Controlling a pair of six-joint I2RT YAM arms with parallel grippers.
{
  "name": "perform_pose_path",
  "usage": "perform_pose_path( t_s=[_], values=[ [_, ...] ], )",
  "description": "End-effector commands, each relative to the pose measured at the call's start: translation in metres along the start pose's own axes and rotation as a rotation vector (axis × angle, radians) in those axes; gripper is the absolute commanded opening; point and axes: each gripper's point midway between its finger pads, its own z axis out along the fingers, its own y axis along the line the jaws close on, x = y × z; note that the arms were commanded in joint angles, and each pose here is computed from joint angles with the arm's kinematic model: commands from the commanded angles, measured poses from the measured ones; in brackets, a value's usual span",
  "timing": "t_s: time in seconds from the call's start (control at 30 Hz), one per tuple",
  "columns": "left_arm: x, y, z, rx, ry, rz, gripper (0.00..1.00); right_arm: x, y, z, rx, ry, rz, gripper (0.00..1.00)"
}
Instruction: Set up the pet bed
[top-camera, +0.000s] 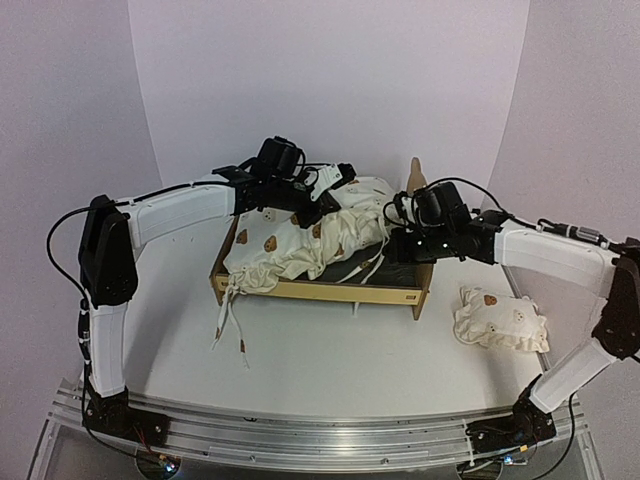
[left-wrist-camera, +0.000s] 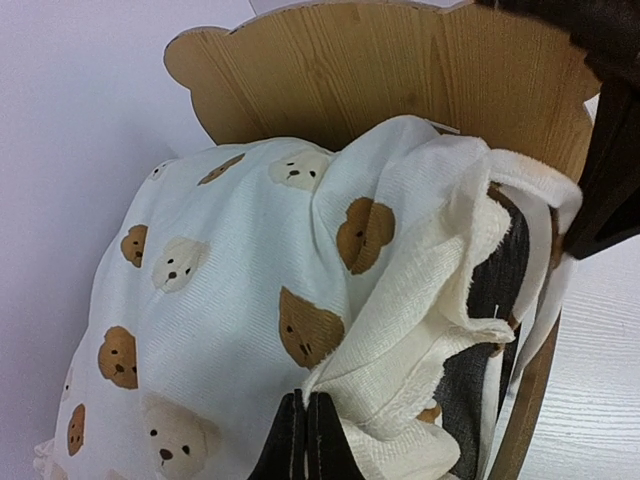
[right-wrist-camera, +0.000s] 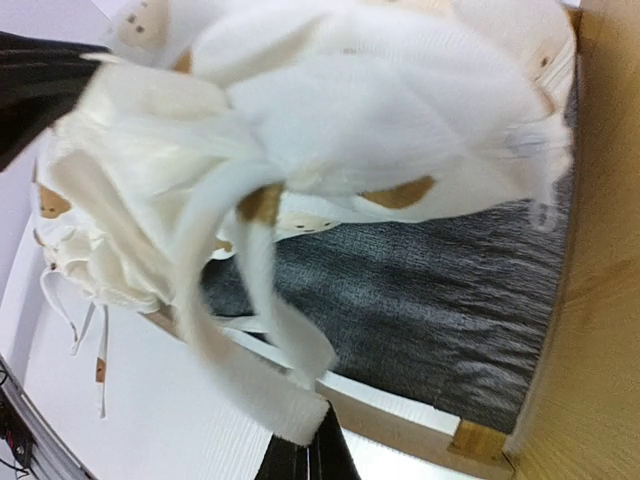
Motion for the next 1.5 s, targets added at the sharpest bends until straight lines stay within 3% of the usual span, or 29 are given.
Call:
perform_pose_path(
  t_s=[0.0,0.17,0.43,0.8,1.27,1.47],
  values=[
    [-0.032,0.024,-0.03,-0.082,-0.084,0.021,0.0,-0.014,0.008,-0.041,-0.021,-0.019,-0.025,0.0],
    [-0.031,0.022,-0.029,-0.073,-0.086,0.017,0.0,-0.027,0.025,-0.058,-0.092,-0.043,-0.027,0.0],
    [-0.028,0.021,-0.03,-0.07,-0.081,0.016,0.0,-0.043,0.076,-0.093,-0.349,-0.031,-0.026,0.0],
    [-0.023,0.018,-0.029,-0.065,-0.072,0.013,0.0,-0.004,0.112,-0.082,-0.579,0.22,0.153,0.0],
    [-0.017,0.014,-0.027,-0.051,-0.061,0.005,0.0,-0.072,0.131,-0.133,-0.623,-0.059,0.007,0.0],
    [-0.016,0.013,-0.029,-0.053,-0.058,0.007,0.0,-0.071,0.134,-0.132,-0.639,-0.039,0.023,0.0]
  ],
)
